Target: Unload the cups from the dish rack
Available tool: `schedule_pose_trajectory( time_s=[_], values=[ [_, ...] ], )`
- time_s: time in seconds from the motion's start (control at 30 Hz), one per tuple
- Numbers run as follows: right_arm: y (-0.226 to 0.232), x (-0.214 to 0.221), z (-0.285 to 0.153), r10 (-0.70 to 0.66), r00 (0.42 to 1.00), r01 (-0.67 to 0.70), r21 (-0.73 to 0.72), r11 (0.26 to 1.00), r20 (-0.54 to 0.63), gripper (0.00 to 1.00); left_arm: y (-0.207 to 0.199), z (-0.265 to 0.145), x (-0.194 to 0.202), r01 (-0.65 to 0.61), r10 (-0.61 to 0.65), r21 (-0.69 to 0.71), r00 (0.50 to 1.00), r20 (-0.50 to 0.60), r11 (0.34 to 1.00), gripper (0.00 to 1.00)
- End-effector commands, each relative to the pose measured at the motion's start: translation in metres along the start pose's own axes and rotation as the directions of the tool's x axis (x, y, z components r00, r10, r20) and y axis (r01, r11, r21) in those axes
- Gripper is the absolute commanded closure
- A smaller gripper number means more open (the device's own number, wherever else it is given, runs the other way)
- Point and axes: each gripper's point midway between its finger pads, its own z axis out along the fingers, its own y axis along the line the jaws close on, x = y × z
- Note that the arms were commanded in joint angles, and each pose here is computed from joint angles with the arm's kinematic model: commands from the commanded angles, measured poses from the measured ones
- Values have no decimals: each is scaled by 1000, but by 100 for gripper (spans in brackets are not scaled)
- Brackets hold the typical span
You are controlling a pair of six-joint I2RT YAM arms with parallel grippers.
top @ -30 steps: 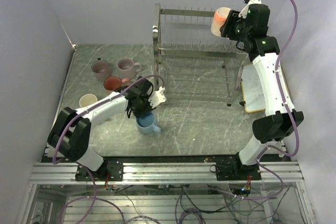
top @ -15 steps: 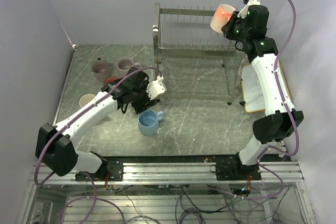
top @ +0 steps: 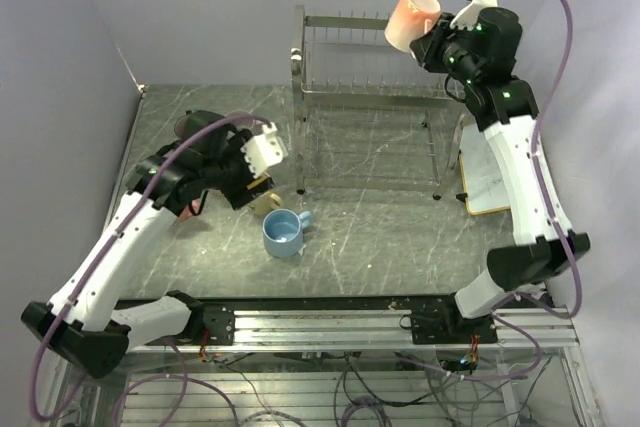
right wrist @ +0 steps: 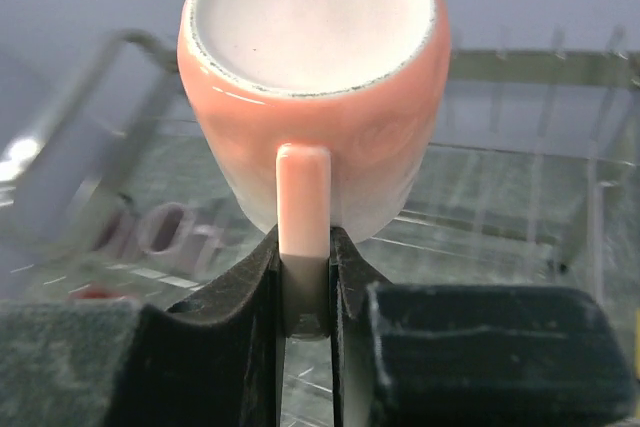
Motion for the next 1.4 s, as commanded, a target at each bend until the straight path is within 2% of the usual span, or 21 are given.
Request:
schedule_pose_trajectory(
  time_s=[0.0, 0.17, 0.33, 0.47, 0.63, 0.8, 0.87, 0.97, 1.03, 1.17, 1.27, 1.37],
  values=[
    [70, -87, -83, 74, 960, 0, -267, 964, 269, 100, 23, -34, 10, 46, -44, -51, 998, 39, 998, 16],
    [127, -38, -130, 197, 970, -99, -510, 855, 140, 100, 61, -60, 43, 143, -139, -152, 990, 37, 978, 17],
    [169, 7, -163, 266, 964, -209, -664, 718, -15, 100, 73, -85, 43, 188, -149, -248, 975, 166, 951, 17],
    [178, 38, -177, 308, 943, -304, -701, 645, -125, 100, 55, -100, 25, 169, -110, -226, 961, 254, 959, 15],
    [194, 75, -194, 345, 908, -405, -709, 577, -238, 100, 42, -123, 2, 111, -5, -286, 938, 347, 952, 15],
    [215, 105, -208, 384, 864, -492, -708, 506, -325, 100, 20, -142, -21, 16, 126, -307, 891, 437, 951, 16],
    [220, 122, -209, 407, 836, -537, -697, 475, -367, 100, 9, -149, -29, -51, 202, -321, 867, 457, 946, 16],
    [232, 136, -213, 455, 778, -611, -690, 388, -433, 100, -16, -151, -35, -203, 339, -315, 812, 475, 927, 17],
    [242, 146, -215, 477, 739, -654, -678, 337, -476, 100, -24, -154, -38, -233, 378, -331, 785, 491, 914, 17],
    [261, 160, -217, 511, 660, -726, -642, 247, -551, 100, -28, -156, -38, -286, 435, -355, 765, 474, 890, 19],
    [273, 158, -222, 547, 559, -786, -609, 111, -623, 100, -30, -152, -33, -334, 473, -356, 759, 448, 873, 20],
    [290, 155, -222, 537, 542, -793, -605, 73, -646, 100, -27, -149, -29, -339, 477, -359, 766, 431, 869, 21]
  ],
)
